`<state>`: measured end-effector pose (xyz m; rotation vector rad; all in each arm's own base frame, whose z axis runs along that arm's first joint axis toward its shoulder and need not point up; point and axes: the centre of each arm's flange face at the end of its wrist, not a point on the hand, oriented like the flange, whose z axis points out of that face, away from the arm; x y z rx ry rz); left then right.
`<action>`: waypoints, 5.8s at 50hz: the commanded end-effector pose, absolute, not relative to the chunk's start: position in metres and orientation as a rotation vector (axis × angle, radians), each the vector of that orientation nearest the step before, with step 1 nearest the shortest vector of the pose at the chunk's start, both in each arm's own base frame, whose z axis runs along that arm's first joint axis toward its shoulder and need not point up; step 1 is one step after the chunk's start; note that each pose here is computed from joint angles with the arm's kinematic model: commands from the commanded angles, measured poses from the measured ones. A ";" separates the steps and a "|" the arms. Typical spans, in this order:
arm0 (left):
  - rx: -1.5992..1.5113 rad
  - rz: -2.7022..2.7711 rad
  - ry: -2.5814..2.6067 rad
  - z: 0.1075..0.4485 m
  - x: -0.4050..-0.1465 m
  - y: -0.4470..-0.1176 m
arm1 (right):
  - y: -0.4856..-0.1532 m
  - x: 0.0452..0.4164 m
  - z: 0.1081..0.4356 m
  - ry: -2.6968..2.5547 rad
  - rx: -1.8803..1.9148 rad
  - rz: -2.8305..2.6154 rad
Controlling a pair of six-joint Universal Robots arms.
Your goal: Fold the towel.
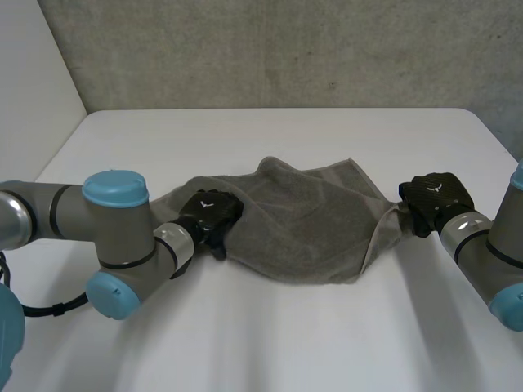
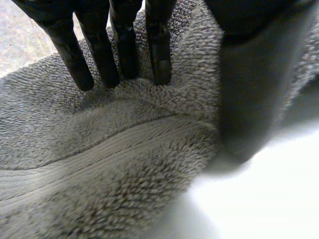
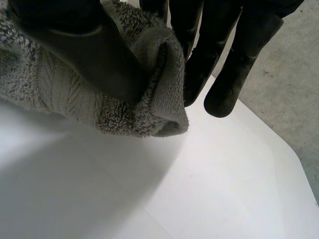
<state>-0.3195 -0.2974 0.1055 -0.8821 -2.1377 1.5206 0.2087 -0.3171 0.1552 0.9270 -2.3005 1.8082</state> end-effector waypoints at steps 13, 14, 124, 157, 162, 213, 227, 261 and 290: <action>-0.779 1.503 -2.079 0.110 -0.339 -0.305 | -0.317 0.209 0.152 -2.308 0.929 1.796; -0.759 1.492 -2.079 0.109 -0.341 -0.306 | -0.317 0.209 0.152 -2.308 0.929 1.796; -1.101 1.419 -2.178 0.130 -0.296 -0.224 | -0.346 0.192 0.178 -2.329 0.640 1.895; -1.025 1.576 -2.159 0.124 -0.329 -0.277 | -0.338 0.195 0.168 -2.330 0.701 1.854; -1.025 1.582 -2.165 0.120 -0.331 -0.281 | -0.337 0.195 0.167 -2.332 0.705 1.851; -0.579 1.838 -1.987 0.322 -0.233 -0.295 | -0.285 0.199 0.339 -2.177 0.911 2.097; -0.234 1.875 -1.920 0.361 -0.148 -0.338 | -0.284 0.197 0.424 -1.947 0.944 2.153; -0.092 2.192 -1.030 0.458 -0.190 -0.439 | -0.379 0.286 0.465 -1.154 0.442 2.902; -0.426 1.562 -2.020 0.145 -0.177 -0.387 | -0.324 0.267 0.184 -2.150 1.533 1.575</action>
